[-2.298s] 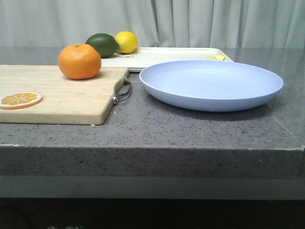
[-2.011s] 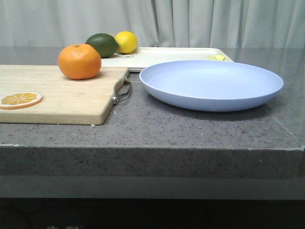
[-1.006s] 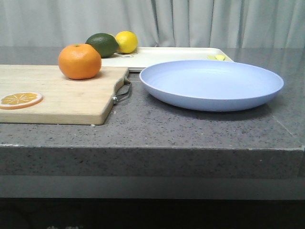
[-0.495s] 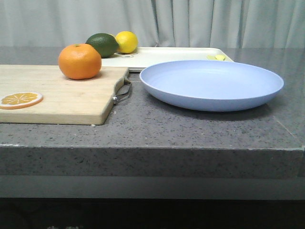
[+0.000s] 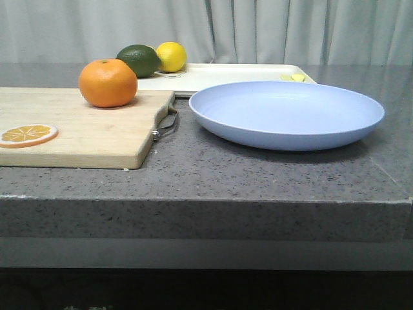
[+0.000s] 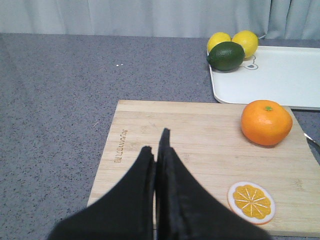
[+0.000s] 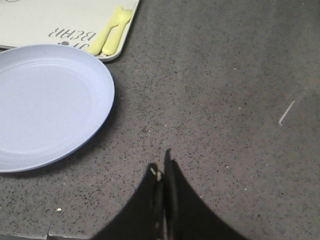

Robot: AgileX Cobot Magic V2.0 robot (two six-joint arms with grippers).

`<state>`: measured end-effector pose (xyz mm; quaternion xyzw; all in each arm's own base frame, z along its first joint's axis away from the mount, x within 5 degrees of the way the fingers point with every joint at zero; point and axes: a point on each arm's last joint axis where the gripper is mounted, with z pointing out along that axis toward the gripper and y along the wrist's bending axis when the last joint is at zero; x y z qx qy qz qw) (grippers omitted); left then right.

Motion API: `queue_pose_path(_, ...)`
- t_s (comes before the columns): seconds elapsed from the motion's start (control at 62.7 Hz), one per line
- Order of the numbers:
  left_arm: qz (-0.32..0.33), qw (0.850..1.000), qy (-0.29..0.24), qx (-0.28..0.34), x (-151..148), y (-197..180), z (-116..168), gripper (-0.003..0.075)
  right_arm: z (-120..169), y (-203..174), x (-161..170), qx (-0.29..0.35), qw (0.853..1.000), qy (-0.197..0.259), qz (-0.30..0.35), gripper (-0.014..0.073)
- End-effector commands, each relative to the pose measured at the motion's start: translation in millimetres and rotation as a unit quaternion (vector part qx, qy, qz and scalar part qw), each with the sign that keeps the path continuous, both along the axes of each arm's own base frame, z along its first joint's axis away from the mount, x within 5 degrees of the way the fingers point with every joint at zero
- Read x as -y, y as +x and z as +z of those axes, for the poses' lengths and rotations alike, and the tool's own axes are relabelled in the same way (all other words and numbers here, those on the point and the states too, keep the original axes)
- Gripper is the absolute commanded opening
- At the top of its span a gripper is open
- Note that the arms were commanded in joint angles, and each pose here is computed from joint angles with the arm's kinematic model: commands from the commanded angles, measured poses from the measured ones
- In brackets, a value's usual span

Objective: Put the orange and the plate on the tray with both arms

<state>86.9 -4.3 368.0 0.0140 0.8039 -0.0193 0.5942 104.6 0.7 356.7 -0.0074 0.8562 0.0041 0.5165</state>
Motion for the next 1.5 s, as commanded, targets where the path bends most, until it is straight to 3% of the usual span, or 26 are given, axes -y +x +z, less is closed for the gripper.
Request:
queue_pose_path(0.0, 0.002, 0.999, -0.009, 0.041, 0, 4, 15, -0.0015, 13, 4, 1, 0.034, 0.999, -0.005, -0.004, -0.0057)
queue_pose_path(0.112, 0.002, 0.999, -0.009, 0.041, 0, 4, 15, 0.0045, 12, 5, 1, 0.029, 1.0, -0.008, -0.002, 0.0073)
queue_pose_path(0.192, 0.002, 0.999, -0.009, 0.043, 0, 4, 15, 0.0169, 12, 5, 1, 0.029, 1.0, -0.011, -0.001, 0.0247)
queue_pose_path(0.239, 0.002, 0.999, -0.009, 0.045, 0, 4, 15, 0.0281, 12, 5, 1, 0.029, 1.0, -0.011, -0.001, 0.0385)
queue_pose_path(0.303, 0.002, 0.999, -0.009, 0.048, 0, 5, 15, 0.0452, 12, 5, 1, 0.028, 1.0, -0.011, 0.0, 0.0507)
queue_pose_path(0.367, 0.002, 0.999, -0.009, 0.049, 0, 5, 14, 0.0575, 12, 5, 1, 0.028, 1.0, -0.011, 0.0, 0.0575)
queue_pose_path(0.415, 0.002, 0.999, -0.009, 0.048, 0, 6, 13, 0.0609, 12, 5, 1, 0.028, 1.0, -0.011, 0.0, 0.0591)
queue_pose_path(0.607, -0.01, 0.998, -0.026, 0.051, 3, 10, 4, 0.0587, 12, 5, 1, 0.028, 1.0, -0.011, 0.0, 0.0589)
queue_pose_path(0.862, -0.084, 0.995, -0.023, 0.048, 19, 16, 1, 0.0546, 12, 5, 1, 0.029, 1.0, -0.011, 0.0, 0.0589)
queue_pose_path(1.181, -0.151, 0.988, 0.006, 0.011, 49, 60, -7, 0.0547, 12, 5, 1, 0.028, 1.0, -0.011, 0.0, 0.0589)
queue_pose_path(1.484, -0.184, 0.982, 0.035, -0.042, 87, 124, 5, 0.0687, 12, 5, 1, 0.028, 1.0, -0.01, 0.0, 0.0589)
